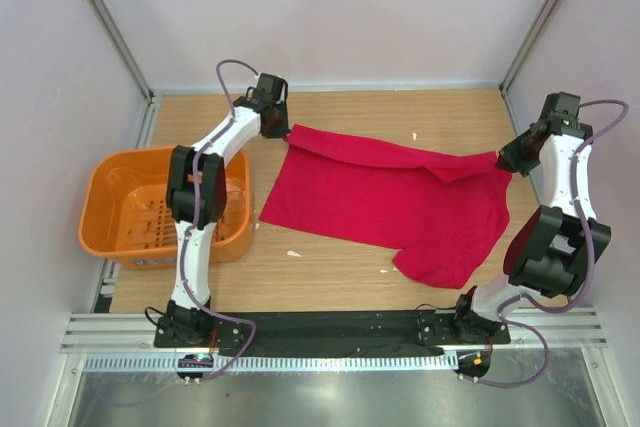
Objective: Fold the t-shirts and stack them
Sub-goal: Fold the tshirt
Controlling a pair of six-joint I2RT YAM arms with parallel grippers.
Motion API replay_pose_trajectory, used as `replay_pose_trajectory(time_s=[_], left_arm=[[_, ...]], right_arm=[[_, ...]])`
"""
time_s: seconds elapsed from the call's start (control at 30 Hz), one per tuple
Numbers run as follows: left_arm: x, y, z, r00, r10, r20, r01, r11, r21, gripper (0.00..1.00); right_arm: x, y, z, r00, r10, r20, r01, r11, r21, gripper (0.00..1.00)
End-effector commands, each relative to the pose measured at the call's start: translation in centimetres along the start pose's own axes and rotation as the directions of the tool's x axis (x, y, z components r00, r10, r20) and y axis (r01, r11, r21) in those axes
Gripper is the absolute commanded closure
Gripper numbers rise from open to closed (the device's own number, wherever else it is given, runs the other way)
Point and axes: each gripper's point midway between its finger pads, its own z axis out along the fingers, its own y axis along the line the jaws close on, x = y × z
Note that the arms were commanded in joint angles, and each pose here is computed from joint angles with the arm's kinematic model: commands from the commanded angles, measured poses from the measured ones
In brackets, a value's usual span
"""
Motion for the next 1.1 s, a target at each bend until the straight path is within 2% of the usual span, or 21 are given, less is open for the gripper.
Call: replay_pose_trajectory(time_s=[0.0, 0.33, 0.67, 0.77, 0.87, 1.03, 1.07], left_arm=[[-0.4, -0.7, -2.2, 1.000, 0.026, 0.008, -0.026, 0.999, 0.023, 1.00], [1.6, -1.1, -1.7, 0.999, 0.028, -0.039, -0.026, 0.999, 0.033, 1.00], [1.4, -1.1, -1.4, 0.999, 0.025, -0.037, -0.024, 0.999, 0.027, 1.00], [-0.1, -1.4, -2.0, 1.000, 0.000, 0.006, 0.000, 1.000, 0.026, 1.00], [-2.6, -2.3, -2.0, 0.996, -0.027, 0.089, 0.023, 0.999, 0.049, 1.00], [-6.9, -4.0, -1.5, 0.978, -0.078, 0.194, 0.059, 0.993, 0.101, 1.00], [-7.2, -4.1, -0.9, 0.975, -0.085, 0.204, 0.065, 0.992, 0.105, 1.00]], right_arm=[[0.5, -1.5, -1.0, 1.000, -0.015, 0.018, 0.015, 0.999, 0.040, 0.99], [0.7, -2.5, 0.9, 0.999, -0.036, 0.010, 0.035, 0.996, 0.079, 0.99], [0.4, -3.0, 2.2, 0.999, -0.041, 0.008, 0.040, 0.995, 0.093, 0.99], [-0.5, -2.0, 2.4, 0.999, -0.041, 0.027, 0.040, 0.998, 0.055, 0.99], [-3.9, 1.3, 2.5, 0.993, -0.027, 0.112, 0.033, 0.998, -0.052, 0.99], [-6.9, 5.8, 4.2, 0.992, 0.014, 0.122, 0.011, 0.979, -0.203, 0.99], [-8.3, 7.0, 4.4, 0.987, 0.018, 0.157, 0.020, 0.970, -0.241, 0.99]])
